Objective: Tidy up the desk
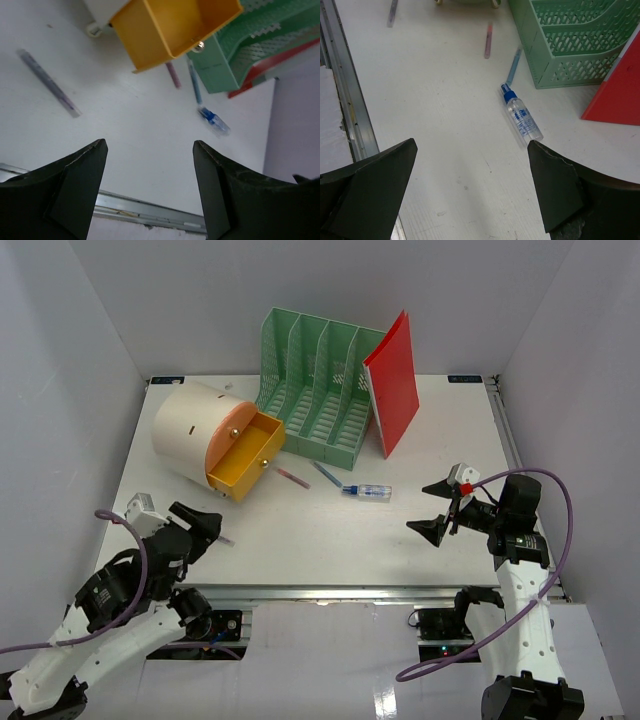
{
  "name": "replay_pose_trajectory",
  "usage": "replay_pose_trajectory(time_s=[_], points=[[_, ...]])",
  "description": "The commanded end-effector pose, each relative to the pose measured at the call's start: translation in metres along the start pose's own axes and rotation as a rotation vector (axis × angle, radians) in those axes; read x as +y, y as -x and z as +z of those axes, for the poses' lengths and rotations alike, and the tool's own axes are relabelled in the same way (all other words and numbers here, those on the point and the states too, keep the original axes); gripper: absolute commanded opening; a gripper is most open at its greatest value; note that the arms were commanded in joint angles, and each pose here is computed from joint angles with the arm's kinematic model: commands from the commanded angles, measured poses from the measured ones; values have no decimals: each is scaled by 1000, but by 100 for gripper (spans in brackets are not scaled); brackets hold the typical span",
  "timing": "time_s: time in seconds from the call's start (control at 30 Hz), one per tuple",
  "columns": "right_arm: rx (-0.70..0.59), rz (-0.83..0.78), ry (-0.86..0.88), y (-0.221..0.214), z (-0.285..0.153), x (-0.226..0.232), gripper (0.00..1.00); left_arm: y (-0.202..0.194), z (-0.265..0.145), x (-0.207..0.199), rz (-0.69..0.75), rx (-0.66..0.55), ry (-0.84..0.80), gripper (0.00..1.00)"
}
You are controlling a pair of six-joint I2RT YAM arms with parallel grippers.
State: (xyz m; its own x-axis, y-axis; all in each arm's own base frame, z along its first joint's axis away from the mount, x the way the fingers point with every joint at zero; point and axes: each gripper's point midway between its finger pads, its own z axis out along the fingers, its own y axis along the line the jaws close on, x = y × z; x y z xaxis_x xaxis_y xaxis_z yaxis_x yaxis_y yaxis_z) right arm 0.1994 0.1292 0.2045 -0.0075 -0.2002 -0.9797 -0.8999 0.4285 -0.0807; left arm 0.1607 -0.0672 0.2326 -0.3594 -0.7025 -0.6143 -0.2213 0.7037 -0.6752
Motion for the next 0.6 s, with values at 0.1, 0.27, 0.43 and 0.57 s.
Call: replay_pose_trajectory(time_s=[0.1, 0.27, 0.43, 0.57], points=[[-24, -34, 11, 10, -1, 1, 98, 22, 5, 69, 60, -193, 350, 78], [-25, -37, 8, 10, -2, 2, 98, 14, 13, 73, 99, -199, 380, 76], [-25, -37, 8, 10, -2, 2, 98, 2, 28, 68, 229, -166, 411, 77], [-23, -43, 1, 10, -2, 1, 98, 8, 37, 54, 336, -193, 436, 77]])
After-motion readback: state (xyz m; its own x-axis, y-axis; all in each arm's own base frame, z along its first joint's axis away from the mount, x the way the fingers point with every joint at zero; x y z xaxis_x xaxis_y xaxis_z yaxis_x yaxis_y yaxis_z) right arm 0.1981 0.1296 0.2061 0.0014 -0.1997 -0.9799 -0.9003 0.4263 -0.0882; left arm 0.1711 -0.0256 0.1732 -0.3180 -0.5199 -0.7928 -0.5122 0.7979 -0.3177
